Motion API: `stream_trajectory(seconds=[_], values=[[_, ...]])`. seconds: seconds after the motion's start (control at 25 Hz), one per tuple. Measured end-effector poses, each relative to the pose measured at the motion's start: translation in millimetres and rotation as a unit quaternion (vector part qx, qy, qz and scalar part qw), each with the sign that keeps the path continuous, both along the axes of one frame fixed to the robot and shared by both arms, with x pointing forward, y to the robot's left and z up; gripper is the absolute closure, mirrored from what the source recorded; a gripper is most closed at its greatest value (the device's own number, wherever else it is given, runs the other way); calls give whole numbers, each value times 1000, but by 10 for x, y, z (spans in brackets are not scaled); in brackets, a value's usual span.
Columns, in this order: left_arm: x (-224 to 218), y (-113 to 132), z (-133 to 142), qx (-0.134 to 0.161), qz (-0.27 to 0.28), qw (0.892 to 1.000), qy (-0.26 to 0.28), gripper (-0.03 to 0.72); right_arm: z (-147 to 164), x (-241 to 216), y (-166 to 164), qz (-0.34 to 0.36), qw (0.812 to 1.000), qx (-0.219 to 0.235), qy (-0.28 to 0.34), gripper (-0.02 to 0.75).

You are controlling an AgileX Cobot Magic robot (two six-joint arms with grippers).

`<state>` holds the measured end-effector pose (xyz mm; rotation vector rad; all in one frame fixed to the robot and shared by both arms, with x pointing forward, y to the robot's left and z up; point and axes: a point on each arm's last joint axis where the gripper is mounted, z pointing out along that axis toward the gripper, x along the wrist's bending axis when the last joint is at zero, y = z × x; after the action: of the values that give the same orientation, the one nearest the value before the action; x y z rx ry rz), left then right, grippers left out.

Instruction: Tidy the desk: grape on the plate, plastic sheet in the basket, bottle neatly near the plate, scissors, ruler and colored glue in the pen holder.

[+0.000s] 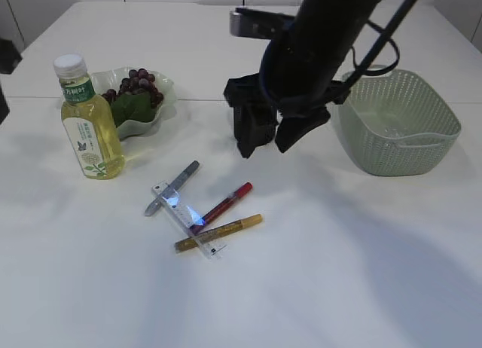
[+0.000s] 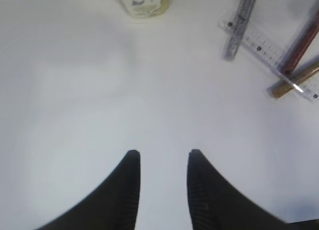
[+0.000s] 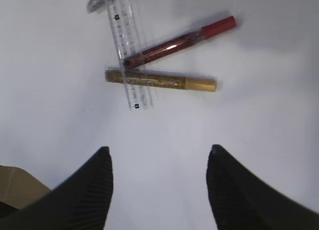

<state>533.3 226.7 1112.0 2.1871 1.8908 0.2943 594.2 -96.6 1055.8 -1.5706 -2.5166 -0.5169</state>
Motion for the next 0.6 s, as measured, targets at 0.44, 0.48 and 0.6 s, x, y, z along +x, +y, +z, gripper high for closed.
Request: stream_trajectory(seconds=[0.44,0.48,0.6], values=[[-250,187,-108,4,23,1000,21,449,-390,311,748,50,998,29,0,267],[-255,188,-100,3,22,1000,20,449,-389,338,773,49,998,35,-3,267],[-264,190,-88,3,22,1000,18,449,-390,382,810,49,998,43,-7,267]])
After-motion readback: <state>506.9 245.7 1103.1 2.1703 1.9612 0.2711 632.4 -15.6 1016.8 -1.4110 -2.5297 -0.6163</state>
